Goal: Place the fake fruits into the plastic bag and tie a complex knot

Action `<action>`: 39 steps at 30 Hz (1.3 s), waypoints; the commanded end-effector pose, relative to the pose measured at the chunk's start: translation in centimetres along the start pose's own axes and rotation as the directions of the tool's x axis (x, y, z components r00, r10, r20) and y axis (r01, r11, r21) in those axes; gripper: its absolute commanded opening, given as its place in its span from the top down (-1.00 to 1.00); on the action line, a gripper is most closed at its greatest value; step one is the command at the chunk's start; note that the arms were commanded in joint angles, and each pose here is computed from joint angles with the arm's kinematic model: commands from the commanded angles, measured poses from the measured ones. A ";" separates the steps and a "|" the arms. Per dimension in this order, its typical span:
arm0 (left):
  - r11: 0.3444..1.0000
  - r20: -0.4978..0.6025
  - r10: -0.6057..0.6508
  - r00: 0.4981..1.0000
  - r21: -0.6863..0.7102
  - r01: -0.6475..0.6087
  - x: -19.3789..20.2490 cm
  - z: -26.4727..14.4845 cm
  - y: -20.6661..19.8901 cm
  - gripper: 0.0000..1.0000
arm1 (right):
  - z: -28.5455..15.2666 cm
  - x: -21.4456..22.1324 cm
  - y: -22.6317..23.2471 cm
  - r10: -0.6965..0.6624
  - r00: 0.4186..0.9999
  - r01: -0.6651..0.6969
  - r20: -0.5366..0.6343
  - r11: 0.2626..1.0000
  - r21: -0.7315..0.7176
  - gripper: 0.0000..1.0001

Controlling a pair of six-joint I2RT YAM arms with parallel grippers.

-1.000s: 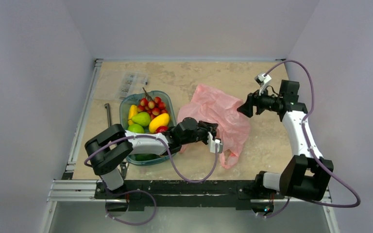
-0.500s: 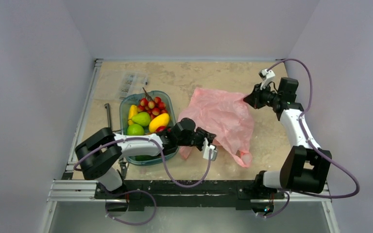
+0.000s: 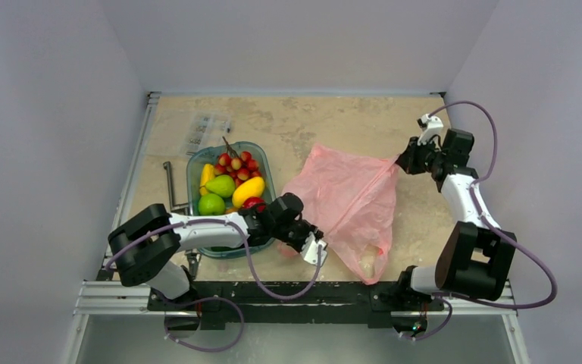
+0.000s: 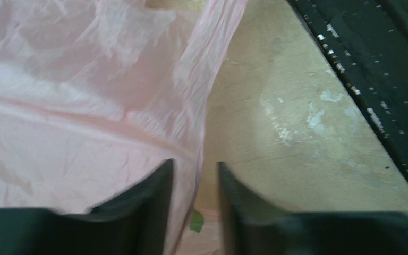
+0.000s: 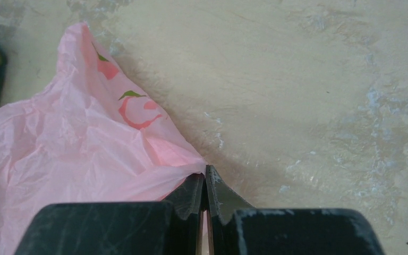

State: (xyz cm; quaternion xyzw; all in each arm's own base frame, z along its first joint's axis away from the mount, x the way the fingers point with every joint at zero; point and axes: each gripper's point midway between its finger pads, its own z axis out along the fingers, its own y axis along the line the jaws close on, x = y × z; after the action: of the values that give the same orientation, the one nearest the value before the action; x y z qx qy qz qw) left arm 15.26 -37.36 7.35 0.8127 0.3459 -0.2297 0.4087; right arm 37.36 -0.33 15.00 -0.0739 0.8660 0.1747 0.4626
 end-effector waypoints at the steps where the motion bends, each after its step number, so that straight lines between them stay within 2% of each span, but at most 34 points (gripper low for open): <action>1: 0.965 0.024 -0.173 0.985 -0.194 0.174 -2.2 -1.5 5.6 0.06 | -1.0 -1.0 0.2 -0.119 0.993 0.119 0.030 0.993 -0.025 1.00; 2: 0.939 0.046 -0.230 0.972 -0.254 0.234 -2.8 -2.8 7.1 -0.21 | -1.1 -1.3 0.5 -0.133 0.991 0.134 0.022 0.990 -0.043 0.76; 4: 0.851 0.105 -0.377 0.920 -0.353 0.389 -3.2 -6.2 9.6 -0.59 | -1.7 -1.5 0.4 -0.161 0.986 0.159 -0.032 0.986 -0.056 0.14; 5: 0.805 0.121 -0.441 0.890 -0.384 0.451 -2.8 -7.8 10.3 -0.72 | -2.1 -1.8 0.4 -0.183 0.982 0.180 -0.053 0.982 -0.062 -0.15; 7: 0.710 0.134 -0.541 0.831 -0.456 0.536 -1.5 -10.8 10.9 -0.85 | -3.3 -2.6 0.8 -0.227 0.971 0.220 -0.074 0.972 -0.085 -0.58; 8: 0.674 0.115 -0.586 0.802 -0.481 0.561 -0.5 -11.9 10.3 -0.86 | -3.9 -3.0 1.1 -0.255 0.964 0.247 -0.076 0.964 -0.100 -0.71; 10: 0.643 0.073 -0.629 0.774 -0.509 0.571 1.1 -13.1 8.9 -0.88 | -4.7 -3.6 1.7 -0.295 0.952 0.285 -0.076 0.950 -0.124 -0.84; 12: 0.620 0.051 -0.660 0.749 -0.525 0.582 2.1 -13.7 7.9 -0.88 | -5.2 -4.0 1.6 -0.307 0.947 0.295 -0.094 0.948 -0.119 -0.87; 16: 0.569 0.015 -0.733 0.680 -0.534 0.625 3.6 -13.2 7.1 -0.88 | -4.6 -7.7 2.6 -0.288 0.957 0.286 -0.016 0.953 -0.096 -0.98; 19: 0.509 -0.008 -0.791 0.612 -0.564 0.650 5.0 -12.7 7.4 -0.87 | -3.1 -9.3 5.9 -0.325 0.946 0.324 0.020 0.934 -0.148 -0.98; 23: 0.518 -0.050 -0.811 0.582 -0.524 0.676 5.6 -11.1 6.2 -0.90 | 1.0 -7.4 10.2 -0.394 0.919 0.386 0.008 0.896 -0.217 -0.98; 26: 0.509 -0.088 -0.830 0.550 -0.521 0.685 6.6 -10.1 5.6 -0.92 | 5.1 -5.1 11.6 -0.442 0.896 0.419 -0.049 0.875 -0.243 -0.98; 29: 0.537 -0.114 -0.814 0.569 -0.522 0.663 7.0 -9.4 5.8 -0.83 | 8.3 -2.9 11.7 -0.459 0.880 0.416 -0.122 0.869 -0.269 -0.98; 32: 0.577 -0.128 -0.784 0.607 -0.511 0.637 6.7 -8.7 6.4 -0.55 | 10.5 -1.0 10.4 -0.487 0.856 0.436 -0.174 0.861 -0.262 -0.97; 33: 0.589 -0.137 -0.776 0.616 -0.509 0.628 6.7 -8.5 6.5 -0.38 | 11.0 -0.5 10.2 -0.503 0.846 0.450 -0.178 0.852 -0.268 -0.89; 34: 0.603 -0.149 -0.768 0.623 -0.499 0.623 6.6 -8.2 6.4 -0.13 | 11.3 -0.3 9.7 -0.506 0.842 0.455 -0.186 0.852 -0.257 -0.71; 36: 0.634 -0.192 -0.753 0.629 -0.471 0.614 6.6 -7.4 5.9 0.41 | 11.8 0.4 8.5 -0.503 0.839 0.457 -0.211 0.859 -0.230 -0.18; 37: 0.652 -0.227 -0.744 0.629 -0.452 0.609 6.8 -7.0 5.2 0.60 | 11.9 0.6 7.8 -0.495 0.840 0.453 -0.220 0.865 -0.216 0.08; 39: 0.690 -0.290 -0.719 0.631 -0.410 0.597 7.2 -6.4 3.6 0.96 | 12.3 0.7 5.7 -0.476 0.849 0.442 -0.230 0.878 -0.184 0.75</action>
State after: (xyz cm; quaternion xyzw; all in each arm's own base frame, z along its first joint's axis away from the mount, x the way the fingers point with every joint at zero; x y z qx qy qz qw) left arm 23.97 -30.41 8.71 0.5475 0.7525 -0.1448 0.3361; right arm 41.78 12.39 7.74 -0.3443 0.8734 0.1482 0.3109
